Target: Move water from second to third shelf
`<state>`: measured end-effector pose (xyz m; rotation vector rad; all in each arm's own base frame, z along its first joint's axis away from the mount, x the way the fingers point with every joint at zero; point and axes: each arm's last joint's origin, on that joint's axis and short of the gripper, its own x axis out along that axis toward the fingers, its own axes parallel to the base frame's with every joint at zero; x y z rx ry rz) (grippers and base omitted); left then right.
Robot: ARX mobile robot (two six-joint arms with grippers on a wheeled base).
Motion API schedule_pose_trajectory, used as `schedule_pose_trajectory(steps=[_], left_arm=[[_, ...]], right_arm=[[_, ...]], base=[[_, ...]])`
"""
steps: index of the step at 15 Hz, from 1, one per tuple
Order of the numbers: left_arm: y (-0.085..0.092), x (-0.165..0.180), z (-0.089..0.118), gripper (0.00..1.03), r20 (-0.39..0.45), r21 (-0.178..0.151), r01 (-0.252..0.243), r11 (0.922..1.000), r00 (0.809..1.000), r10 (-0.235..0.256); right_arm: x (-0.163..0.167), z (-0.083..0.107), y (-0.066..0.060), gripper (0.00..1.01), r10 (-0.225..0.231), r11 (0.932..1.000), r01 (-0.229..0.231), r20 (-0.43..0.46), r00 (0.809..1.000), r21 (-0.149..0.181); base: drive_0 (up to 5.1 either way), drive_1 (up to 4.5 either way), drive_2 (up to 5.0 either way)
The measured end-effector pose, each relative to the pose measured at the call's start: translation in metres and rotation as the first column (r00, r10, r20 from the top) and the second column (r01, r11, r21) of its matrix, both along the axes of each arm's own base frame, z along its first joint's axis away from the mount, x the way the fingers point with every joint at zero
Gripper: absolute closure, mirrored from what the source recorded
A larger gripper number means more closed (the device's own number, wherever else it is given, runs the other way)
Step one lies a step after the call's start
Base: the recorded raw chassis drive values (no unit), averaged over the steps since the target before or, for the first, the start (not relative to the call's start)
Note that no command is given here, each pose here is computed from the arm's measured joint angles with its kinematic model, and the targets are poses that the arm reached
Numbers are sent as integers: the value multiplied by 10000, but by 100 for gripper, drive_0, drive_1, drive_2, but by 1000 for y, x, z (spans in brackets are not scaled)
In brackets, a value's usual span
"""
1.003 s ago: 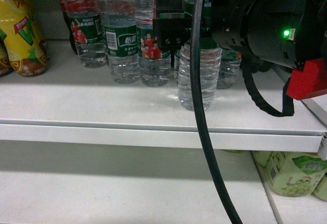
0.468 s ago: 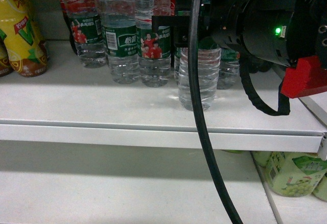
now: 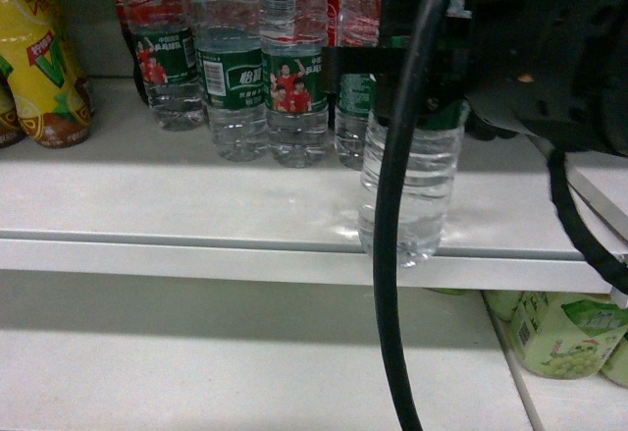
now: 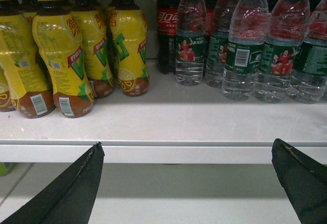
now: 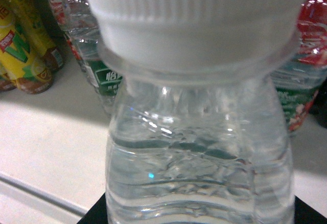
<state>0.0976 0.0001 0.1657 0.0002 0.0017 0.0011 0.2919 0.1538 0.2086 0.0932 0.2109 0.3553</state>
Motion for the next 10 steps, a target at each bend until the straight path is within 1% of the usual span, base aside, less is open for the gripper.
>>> schedule_pose_trajectory(steps=[1, 2, 4, 6, 7, 8, 9, 10], left_arm=[[0, 0, 0, 5, 0, 0, 0, 10000, 10000, 0], [0, 0, 0, 5, 0, 0, 0, 10000, 10000, 0], [0, 0, 0, 5, 0, 0, 0, 10000, 10000, 0], [0, 0, 0, 5, 4, 0, 0, 10000, 10000, 0], [0, 0, 0, 5, 0, 0, -4, 10000, 10000, 4], [0, 0, 0, 5, 0, 0, -4, 10000, 10000, 4], [0, 0, 0, 5, 0, 0, -4, 10000, 10000, 4], [0, 0, 0, 5, 4, 0, 0, 10000, 10000, 0]], right_arm=[[-14, 1, -12, 58, 16, 10000, -16, -132, 9999, -37], [-29, 4, -24, 58, -97, 9999, 96, -130, 9999, -42], [-55, 16, -51, 58, -569, 9983, 567, 183, 9982, 115], [-72, 25, -70, 58, -985, 9950, 978, 447, 9941, 177], [-80, 28, -81, 58, -1262, 9919, 1254, 478, 9909, 191], [-87, 30, -89, 58, -1442, 9894, 1432, 502, 9883, 221], [-96, 33, -104, 58, -1781, 9837, 1767, 450, 9830, 334], [-108, 37, -124, 58, -2479, 9678, 2454, 428, 9678, 553]], base=[[0, 0, 0], [0, 0, 0], [0, 0, 0], [0, 0, 0], [0, 0, 0], [0, 0, 0], [0, 0, 0], [0, 0, 0]])
